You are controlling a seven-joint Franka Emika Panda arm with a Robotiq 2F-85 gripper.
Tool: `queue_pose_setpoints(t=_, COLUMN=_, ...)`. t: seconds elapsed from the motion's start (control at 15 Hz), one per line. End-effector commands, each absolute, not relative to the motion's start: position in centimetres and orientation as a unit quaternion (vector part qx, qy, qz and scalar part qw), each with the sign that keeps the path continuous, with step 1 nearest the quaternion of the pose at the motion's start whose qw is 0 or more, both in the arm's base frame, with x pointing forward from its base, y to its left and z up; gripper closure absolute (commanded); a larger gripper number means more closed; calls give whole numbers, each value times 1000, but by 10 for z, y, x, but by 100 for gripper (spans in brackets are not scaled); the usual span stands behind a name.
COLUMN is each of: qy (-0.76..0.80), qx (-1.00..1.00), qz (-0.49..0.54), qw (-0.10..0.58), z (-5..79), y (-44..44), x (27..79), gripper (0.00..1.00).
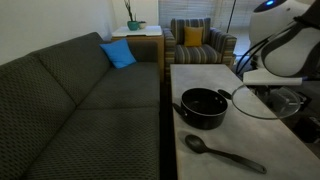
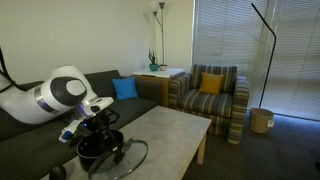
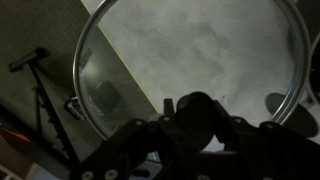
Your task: Uncover the pot and cover it again
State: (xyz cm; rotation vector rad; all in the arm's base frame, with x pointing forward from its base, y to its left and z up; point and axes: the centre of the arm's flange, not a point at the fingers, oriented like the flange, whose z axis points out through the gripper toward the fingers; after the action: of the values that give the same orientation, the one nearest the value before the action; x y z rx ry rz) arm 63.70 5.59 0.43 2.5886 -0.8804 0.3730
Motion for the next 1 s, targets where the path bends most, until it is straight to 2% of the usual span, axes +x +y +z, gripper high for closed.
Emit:
queue_pose_setpoints(t=0.0, qy=-383, qx=891, qz=129, qw=207, z=30, y=27, x=559, gripper=86)
queue_pose_setpoints(t=0.27, qy=-400, qx=881, qz=154, qw=200, z=17, y=5, x=530, gripper=86)
queue_pose_setpoints(t=0.67, qy=-356, qx=888, qz=281, qw=69, z=-10, y=-12, x=558, gripper=86)
queue_pose_setpoints(t=0.93, qy=-332, qx=892, qz=306, qw=-16, z=-28, y=-5, x=579, gripper=86)
